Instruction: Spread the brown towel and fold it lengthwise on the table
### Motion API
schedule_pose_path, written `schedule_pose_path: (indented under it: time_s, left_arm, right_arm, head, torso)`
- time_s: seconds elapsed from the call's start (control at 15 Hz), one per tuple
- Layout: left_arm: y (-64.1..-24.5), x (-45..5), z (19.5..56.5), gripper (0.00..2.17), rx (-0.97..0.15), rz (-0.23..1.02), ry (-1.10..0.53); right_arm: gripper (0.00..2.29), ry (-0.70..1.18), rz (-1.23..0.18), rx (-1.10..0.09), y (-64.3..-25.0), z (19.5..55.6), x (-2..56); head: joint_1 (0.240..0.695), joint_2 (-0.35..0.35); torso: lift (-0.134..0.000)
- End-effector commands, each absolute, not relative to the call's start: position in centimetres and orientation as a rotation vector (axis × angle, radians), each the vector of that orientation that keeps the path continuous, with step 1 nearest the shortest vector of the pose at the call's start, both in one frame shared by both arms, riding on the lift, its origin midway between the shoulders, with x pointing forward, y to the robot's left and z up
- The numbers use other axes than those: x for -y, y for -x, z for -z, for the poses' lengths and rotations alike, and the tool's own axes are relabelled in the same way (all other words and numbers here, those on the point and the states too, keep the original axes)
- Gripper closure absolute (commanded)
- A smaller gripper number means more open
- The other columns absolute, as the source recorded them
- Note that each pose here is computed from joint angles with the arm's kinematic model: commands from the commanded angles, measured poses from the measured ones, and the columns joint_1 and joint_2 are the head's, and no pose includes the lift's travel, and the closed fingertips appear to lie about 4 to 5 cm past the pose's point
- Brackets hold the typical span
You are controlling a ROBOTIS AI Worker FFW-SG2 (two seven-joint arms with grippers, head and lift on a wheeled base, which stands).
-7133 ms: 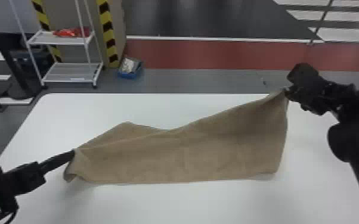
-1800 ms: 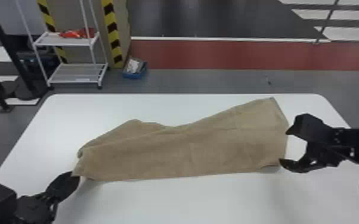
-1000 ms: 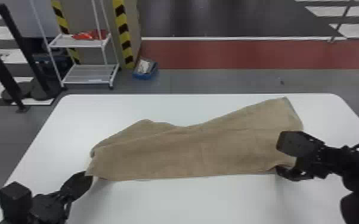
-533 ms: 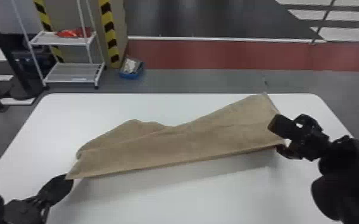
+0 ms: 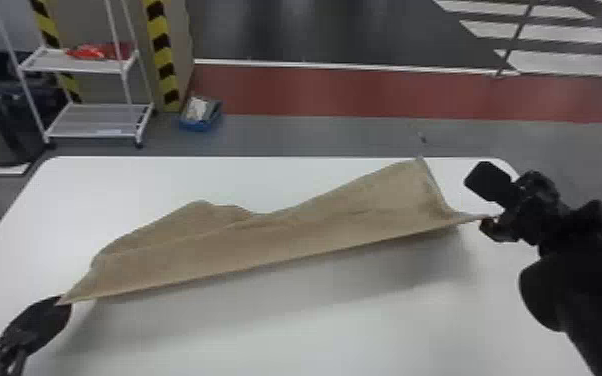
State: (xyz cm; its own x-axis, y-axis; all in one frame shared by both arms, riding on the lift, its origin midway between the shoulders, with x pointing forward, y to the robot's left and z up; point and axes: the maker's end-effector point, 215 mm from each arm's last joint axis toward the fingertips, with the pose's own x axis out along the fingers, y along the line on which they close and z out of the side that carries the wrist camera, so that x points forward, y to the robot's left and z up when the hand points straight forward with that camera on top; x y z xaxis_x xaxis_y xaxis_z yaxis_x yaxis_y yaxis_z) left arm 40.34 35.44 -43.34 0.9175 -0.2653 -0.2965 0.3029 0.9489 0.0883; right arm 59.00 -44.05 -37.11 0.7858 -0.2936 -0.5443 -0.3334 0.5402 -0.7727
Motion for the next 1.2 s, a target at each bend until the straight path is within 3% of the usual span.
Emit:
schedule_pose_path:
  time_s: [0.0, 0.27, 0.67, 0.87, 1.13]
  left_arm:
    - [-40.2, -35.8, 43.1, 1.71, -0.28, 0.288, -0.125]
    - [-40.1, -35.5, 43.1, 1.71, -0.279, 0.302, -0.119]
    - [-40.0, -35.3, 43.0, 1.71, -0.276, 0.313, -0.117]
    - [-39.9, -35.5, 42.9, 1.71, -0.276, 0.309, -0.121]
    - [-39.8, -35.5, 42.8, 1.71, -0.278, 0.309, -0.122]
  right_arm:
    - [0.22, 1.021, -0.013, -0.713, -58.2, 37.0, 45.3]
    - [0.22, 1.046, -0.113, -0.765, -55.4, 39.4, 44.7]
    - [0.29, 1.112, -0.429, -0.736, -53.4, 40.0, 38.7]
    - [0.29, 1.191, -0.471, -0.785, -52.2, 40.1, 40.6]
    - [0.29, 1.254, -0.549, -0.868, -50.3, 41.9, 42.5]
  head:
    - [0.695, -0.093]
    - [0.695, -0.108]
    - [0.695, -0.066]
    - [0.695, -0.044]
    - [0.695, -0.068]
  torso:
    - [-0.124]
    - [-0.124]
    - [-0.124]
    - [-0.124]
    - [-0.124]
